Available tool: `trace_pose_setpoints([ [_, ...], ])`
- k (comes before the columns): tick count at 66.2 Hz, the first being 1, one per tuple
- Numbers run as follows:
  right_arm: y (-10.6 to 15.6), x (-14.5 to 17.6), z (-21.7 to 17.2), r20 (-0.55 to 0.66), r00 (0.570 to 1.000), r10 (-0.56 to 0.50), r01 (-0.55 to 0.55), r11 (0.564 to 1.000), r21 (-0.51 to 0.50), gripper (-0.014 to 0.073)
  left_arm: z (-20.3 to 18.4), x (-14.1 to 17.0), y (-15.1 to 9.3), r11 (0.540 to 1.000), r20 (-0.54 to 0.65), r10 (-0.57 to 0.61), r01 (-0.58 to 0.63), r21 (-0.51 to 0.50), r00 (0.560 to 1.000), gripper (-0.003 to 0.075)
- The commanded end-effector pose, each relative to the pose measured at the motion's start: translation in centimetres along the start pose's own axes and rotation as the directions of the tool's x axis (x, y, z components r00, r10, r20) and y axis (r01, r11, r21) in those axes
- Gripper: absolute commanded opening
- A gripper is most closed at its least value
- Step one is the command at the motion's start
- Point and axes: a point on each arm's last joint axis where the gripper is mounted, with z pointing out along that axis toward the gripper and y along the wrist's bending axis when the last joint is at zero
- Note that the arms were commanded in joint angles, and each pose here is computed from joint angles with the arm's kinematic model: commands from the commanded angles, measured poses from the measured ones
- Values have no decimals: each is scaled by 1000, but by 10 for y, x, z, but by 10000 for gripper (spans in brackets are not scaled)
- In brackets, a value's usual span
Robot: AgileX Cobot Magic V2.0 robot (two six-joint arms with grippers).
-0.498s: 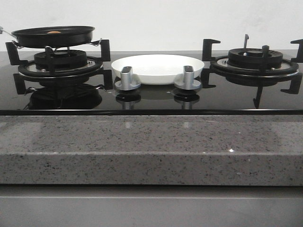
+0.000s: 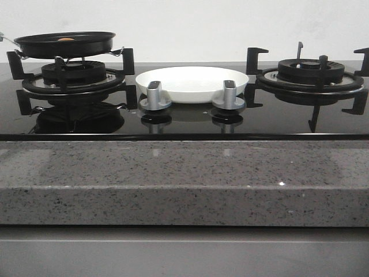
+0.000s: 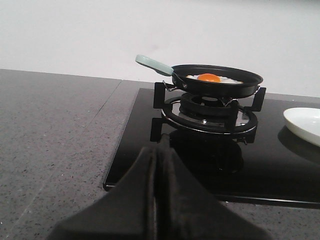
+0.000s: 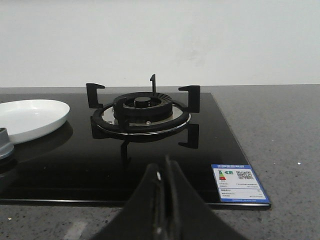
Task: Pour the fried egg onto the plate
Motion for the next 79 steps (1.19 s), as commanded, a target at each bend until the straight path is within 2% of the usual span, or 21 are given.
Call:
trace_pose_setpoints([
  [1,1,-12,-2,116,993,-14,15,1000,-1,-68,-1,-6,0,1000,85,-6,6,2,996,-20],
  [21,1,-15,-3,148,989,-14,15,1000,-4,-68,-1,-7,0,1000,96,-6,6,3,995,-20],
  [36,2,-26,-4,186,983,-9,11,1000,-6,-68,-4,-27,-1,999,199,-35,33,12,979,-20],
  [44,3,-51,-9,176,984,-9,9,1000,-5,-68,-12,-58,-4,999,258,-38,33,23,965,-20],
  [53,7,-101,-19,187,982,-8,9,1000,-4,-68,-29,-111,-9,999,358,-44,32,42,933,-20],
  [61,10,-141,-22,181,984,-8,9,1000,-3,-68,-40,-152,-14,998,382,-45,27,52,923,-20],
  [70,13,-180,-17,136,991,-8,8,1000,1,-68,-37,-181,-17,998,295,-40,26,53,955,-20],
  [79,14,-203,-6,68,998,-8,8,1000,6,-68,-21,-196,-20,999,141,-24,18,43,990,-20],
])
